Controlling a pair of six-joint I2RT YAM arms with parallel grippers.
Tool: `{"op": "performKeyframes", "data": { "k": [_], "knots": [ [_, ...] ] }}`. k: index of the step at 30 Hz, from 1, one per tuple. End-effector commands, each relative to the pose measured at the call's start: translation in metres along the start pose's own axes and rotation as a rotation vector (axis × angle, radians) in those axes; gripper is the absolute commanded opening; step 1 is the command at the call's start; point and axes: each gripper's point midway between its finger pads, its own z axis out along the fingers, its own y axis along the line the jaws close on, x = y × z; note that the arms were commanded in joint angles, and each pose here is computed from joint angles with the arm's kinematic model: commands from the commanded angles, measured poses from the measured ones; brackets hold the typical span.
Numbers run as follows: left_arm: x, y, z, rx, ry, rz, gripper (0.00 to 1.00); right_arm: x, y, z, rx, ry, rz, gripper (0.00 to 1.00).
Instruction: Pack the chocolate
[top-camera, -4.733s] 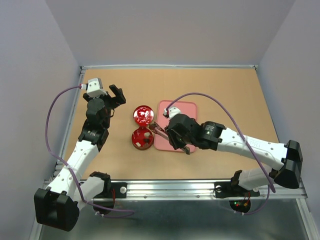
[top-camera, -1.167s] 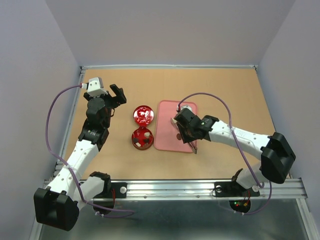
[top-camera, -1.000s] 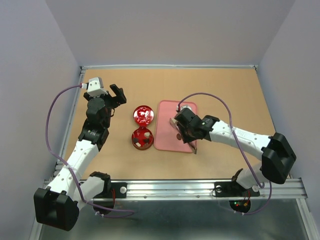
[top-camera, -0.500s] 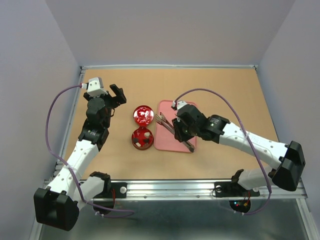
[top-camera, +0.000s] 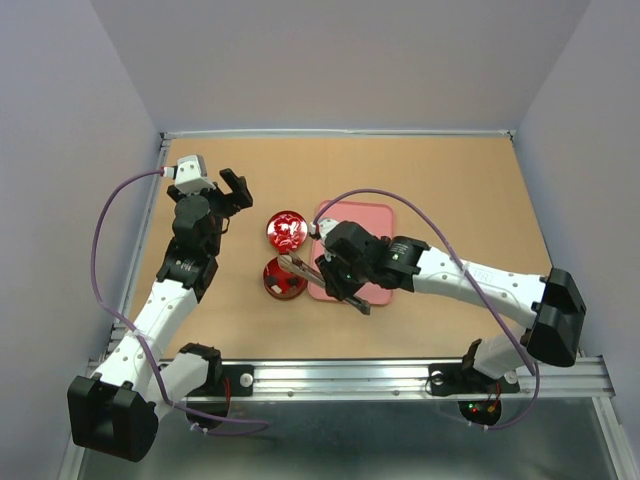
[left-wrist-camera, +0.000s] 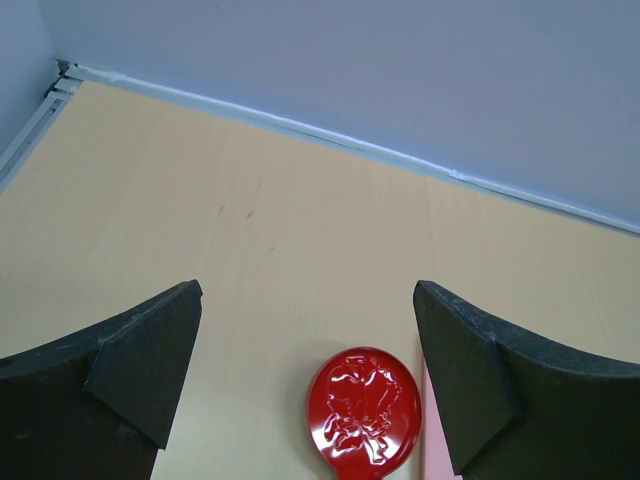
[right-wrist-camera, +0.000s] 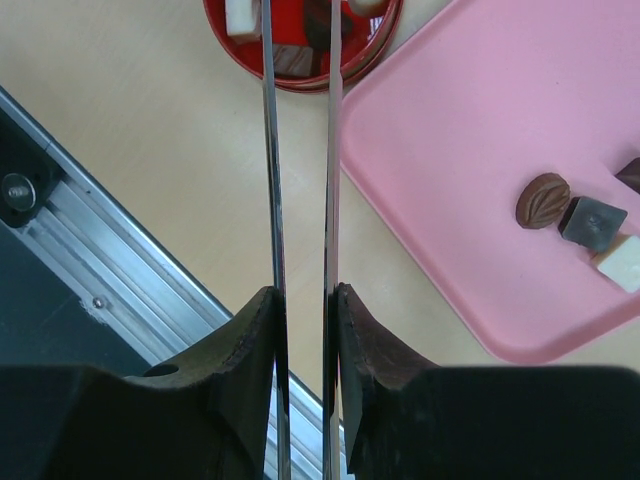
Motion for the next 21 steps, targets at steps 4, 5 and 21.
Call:
{"op": "performKeyframes", "data": {
  "k": [4,5,21],
  "knots": [
    [-0.034,-0.013,0.0,0.028,-0.083,-0.024,0.99,-0.038,0.014,-0.003,-0.043,-0.098,-0.04,0.29],
    [-0.033,-0.012,0.001,0.026,-0.081,-0.023,0.99,-0.038,0.014,-0.002,-0.038,-0.098,-0.044,0.31],
    [-0.032,-0.012,0.001,0.026,-0.081,-0.021,0.99,-0.045,0.004,0.001,0.02,-0.126,-0.031,0.49]
  ]
}}
